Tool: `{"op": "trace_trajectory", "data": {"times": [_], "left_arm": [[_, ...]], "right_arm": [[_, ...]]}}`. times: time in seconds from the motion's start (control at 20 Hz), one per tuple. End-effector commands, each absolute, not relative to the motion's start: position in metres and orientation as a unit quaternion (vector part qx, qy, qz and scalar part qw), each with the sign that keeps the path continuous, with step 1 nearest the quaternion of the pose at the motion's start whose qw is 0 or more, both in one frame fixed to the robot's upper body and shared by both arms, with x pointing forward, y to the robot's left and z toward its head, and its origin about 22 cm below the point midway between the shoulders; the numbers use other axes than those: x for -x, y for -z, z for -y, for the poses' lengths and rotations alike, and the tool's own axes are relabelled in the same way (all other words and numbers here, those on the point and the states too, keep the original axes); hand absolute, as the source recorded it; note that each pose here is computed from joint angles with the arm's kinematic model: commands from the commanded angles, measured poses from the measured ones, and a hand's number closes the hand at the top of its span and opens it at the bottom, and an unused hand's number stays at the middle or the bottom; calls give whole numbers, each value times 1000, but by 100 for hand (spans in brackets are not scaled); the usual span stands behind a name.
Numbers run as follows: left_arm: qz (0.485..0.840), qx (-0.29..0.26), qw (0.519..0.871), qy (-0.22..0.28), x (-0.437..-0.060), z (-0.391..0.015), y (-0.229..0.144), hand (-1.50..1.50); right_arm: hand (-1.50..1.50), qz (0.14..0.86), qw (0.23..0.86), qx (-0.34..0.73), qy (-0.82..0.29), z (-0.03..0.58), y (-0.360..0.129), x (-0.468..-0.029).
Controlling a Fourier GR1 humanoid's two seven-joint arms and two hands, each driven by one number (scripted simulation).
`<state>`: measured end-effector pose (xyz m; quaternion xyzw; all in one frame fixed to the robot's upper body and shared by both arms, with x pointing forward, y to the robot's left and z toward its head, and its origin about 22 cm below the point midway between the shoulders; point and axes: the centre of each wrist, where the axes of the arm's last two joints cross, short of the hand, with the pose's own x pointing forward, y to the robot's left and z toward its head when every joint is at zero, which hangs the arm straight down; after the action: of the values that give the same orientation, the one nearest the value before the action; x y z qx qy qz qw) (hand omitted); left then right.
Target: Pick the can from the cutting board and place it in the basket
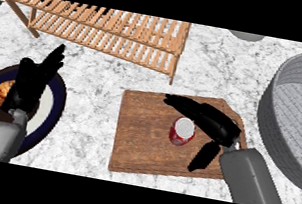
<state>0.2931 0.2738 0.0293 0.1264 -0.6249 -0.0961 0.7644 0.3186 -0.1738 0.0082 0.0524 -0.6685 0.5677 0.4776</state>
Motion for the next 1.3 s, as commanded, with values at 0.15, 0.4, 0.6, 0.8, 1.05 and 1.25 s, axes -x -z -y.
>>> {"op": "trace_trajectory", "data": {"times": [0.15,0.4,0.6,0.8,1.05,1.25], "left_arm": [[626,-121,763,104,-303,-267,-30,0],[628,-118,764,94,-284,-282,-31,0],[627,-124,764,91,-304,-267,-23,0],[622,-126,767,92,-293,-276,-25,0],[619,-129,770,88,-290,-281,-18,0],[621,-123,768,98,-288,-268,-20,0]], "right_arm": [[150,681,432,-28,-591,180,-3,-341],[150,695,392,3,-603,169,3,-329],[150,725,371,16,-580,165,0,-311],[150,573,501,236,-604,179,13,-317],[150,470,537,390,-582,160,5,-316],[150,497,551,401,-538,112,-24,-301]]}}
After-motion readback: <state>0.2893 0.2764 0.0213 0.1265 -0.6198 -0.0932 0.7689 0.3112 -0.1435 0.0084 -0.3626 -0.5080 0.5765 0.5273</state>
